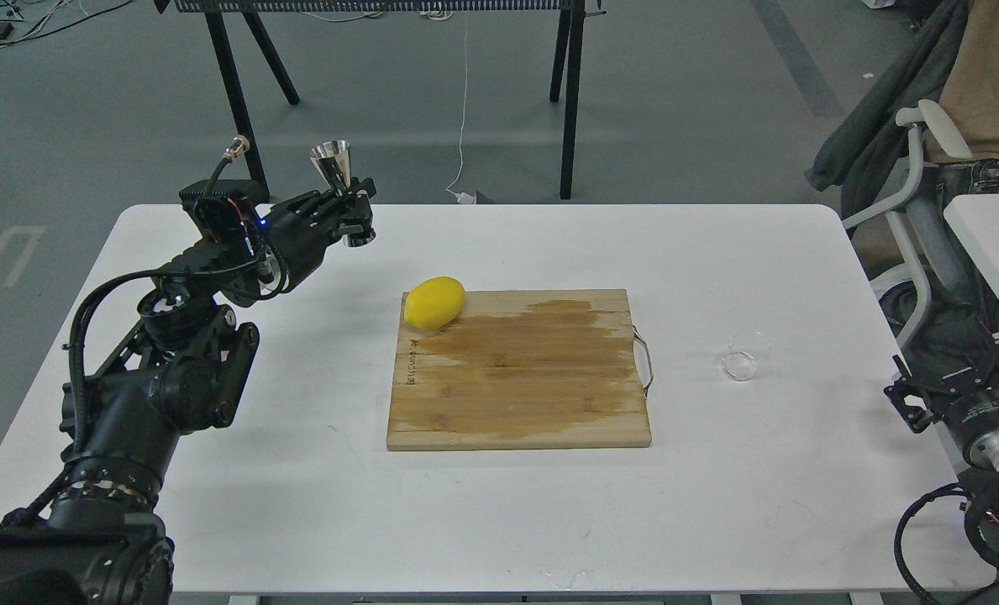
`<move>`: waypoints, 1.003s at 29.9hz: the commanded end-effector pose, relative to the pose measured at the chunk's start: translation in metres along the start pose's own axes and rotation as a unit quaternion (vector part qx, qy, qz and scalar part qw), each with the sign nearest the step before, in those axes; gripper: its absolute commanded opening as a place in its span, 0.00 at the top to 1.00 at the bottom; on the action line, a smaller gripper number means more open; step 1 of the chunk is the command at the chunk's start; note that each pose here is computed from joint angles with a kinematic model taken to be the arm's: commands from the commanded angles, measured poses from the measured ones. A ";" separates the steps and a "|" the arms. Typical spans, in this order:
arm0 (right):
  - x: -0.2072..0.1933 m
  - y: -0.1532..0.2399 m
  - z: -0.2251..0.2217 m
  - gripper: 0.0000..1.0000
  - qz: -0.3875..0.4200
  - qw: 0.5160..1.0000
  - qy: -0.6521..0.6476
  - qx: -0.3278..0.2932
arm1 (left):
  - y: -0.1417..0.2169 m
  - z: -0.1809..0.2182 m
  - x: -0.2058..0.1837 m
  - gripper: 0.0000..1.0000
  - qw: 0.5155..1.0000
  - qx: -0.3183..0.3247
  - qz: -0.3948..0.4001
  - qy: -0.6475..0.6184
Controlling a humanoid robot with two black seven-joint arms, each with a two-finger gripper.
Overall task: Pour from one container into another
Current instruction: 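Lift the jigger with the left gripper and carry it over the board, then lower the jigger onto the cutting board beside the lemon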
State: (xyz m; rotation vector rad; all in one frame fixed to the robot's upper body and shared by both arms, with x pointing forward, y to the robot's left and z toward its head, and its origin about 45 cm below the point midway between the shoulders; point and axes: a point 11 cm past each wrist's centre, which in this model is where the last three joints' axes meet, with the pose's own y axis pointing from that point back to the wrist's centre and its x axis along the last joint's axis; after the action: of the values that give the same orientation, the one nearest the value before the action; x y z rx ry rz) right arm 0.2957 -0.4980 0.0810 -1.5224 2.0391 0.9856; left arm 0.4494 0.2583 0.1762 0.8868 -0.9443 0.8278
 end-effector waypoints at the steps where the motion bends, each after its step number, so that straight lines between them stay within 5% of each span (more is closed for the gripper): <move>1: 0.000 0.000 0.000 0.00 0.000 1.000 0.000 0.000 | 0.003 0.013 0.021 0.91 1.000 -0.019 -0.003 0.012; 6: 0.001 0.001 0.000 0.00 0.001 1.000 0.000 -0.001 | 0.006 0.042 0.050 0.91 0.998 -0.053 -0.017 0.000; 12: 0.003 0.002 0.001 0.00 0.003 1.000 0.001 -0.001 | -0.006 0.081 0.039 0.92 0.991 -0.105 0.022 -0.077; 20: 0.002 0.002 0.008 0.00 0.002 1.000 -0.002 -0.007 | -0.002 0.116 -0.003 0.93 0.973 -0.168 0.088 -0.131; 30: 0.001 0.002 0.010 0.00 0.002 1.000 -0.001 -0.010 | 0.017 0.148 -0.092 0.94 0.961 -0.229 0.033 -0.153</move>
State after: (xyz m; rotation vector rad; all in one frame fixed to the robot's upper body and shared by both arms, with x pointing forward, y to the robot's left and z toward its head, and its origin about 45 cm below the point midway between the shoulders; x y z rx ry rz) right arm 0.2929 -0.4906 0.0733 -1.5265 2.0351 1.0131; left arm 0.3703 0.1221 0.1609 0.5918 -1.3849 0.5438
